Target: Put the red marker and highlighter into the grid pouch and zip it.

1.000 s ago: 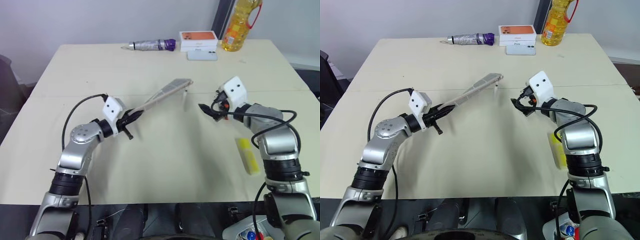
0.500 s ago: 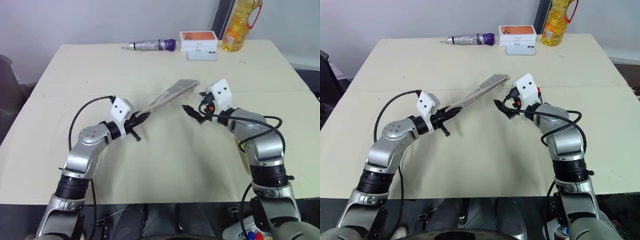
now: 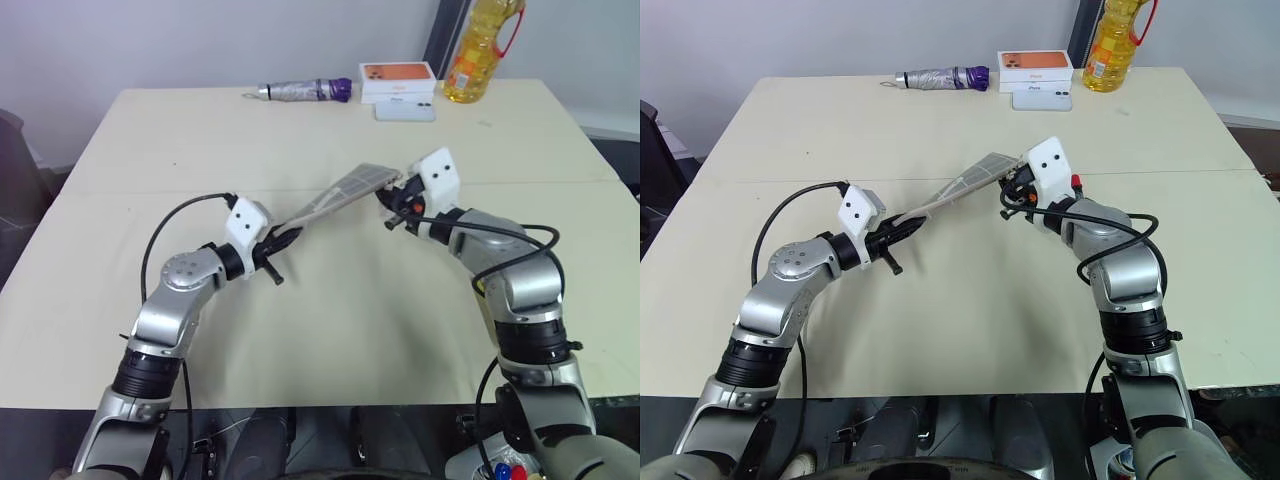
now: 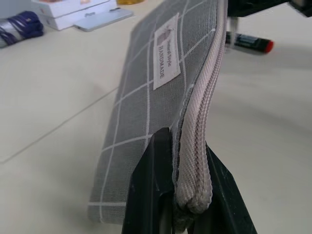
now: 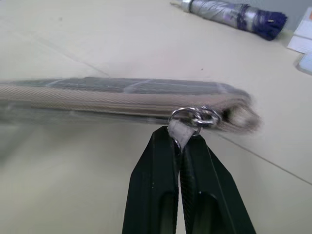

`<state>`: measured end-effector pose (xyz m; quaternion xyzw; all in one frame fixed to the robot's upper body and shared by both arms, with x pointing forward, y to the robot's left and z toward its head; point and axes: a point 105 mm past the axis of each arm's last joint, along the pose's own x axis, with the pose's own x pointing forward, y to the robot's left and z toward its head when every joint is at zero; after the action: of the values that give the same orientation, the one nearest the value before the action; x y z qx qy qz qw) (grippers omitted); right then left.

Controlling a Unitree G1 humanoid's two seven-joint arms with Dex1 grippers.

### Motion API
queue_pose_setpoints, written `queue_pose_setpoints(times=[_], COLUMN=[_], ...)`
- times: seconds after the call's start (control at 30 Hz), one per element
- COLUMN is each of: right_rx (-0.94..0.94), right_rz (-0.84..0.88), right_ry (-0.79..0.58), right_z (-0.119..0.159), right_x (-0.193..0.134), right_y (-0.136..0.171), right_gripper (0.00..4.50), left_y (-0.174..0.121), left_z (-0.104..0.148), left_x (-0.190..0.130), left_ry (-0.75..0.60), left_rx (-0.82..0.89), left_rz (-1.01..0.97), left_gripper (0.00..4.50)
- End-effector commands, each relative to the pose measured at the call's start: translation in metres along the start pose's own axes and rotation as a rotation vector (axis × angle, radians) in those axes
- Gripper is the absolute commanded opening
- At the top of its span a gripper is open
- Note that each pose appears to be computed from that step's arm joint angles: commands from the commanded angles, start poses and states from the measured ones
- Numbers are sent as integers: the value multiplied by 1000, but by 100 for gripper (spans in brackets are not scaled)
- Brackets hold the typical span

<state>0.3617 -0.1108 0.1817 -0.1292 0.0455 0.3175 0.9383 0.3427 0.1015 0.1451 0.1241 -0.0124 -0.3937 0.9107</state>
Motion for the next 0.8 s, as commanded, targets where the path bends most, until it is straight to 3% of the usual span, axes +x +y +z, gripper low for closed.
queue_pose_setpoints(times=[0.03, 0.4, 0.5, 0.7, 0.73, 0.8], right_rx=[-62, -184, -190, -163, -161, -170], right_rz=[80, 383, 413, 414, 416, 414], right_ry=[-32, -18, -25, 10, 15, 23], right_z=[13, 19, 22, 18, 17, 17], right_x=[2, 10, 9, 2, 0, -5], right_y=[25, 113, 121, 110, 108, 102], right_gripper=[4, 4, 4, 4, 70, 142], left_y=[0, -9, -8, 0, 2, 7], left_z=[7, 5, 7, 6, 5, 4], left_x=[4, 21, 23, 22, 22, 22], left_ry=[-23, -14, -20, -14, -11, -4], left_rx=[41, 92, 95, 101, 104, 109], left_rz=[11, 15, 33, 83, 93, 123], left_gripper=[0, 0, 0, 0, 0, 0])
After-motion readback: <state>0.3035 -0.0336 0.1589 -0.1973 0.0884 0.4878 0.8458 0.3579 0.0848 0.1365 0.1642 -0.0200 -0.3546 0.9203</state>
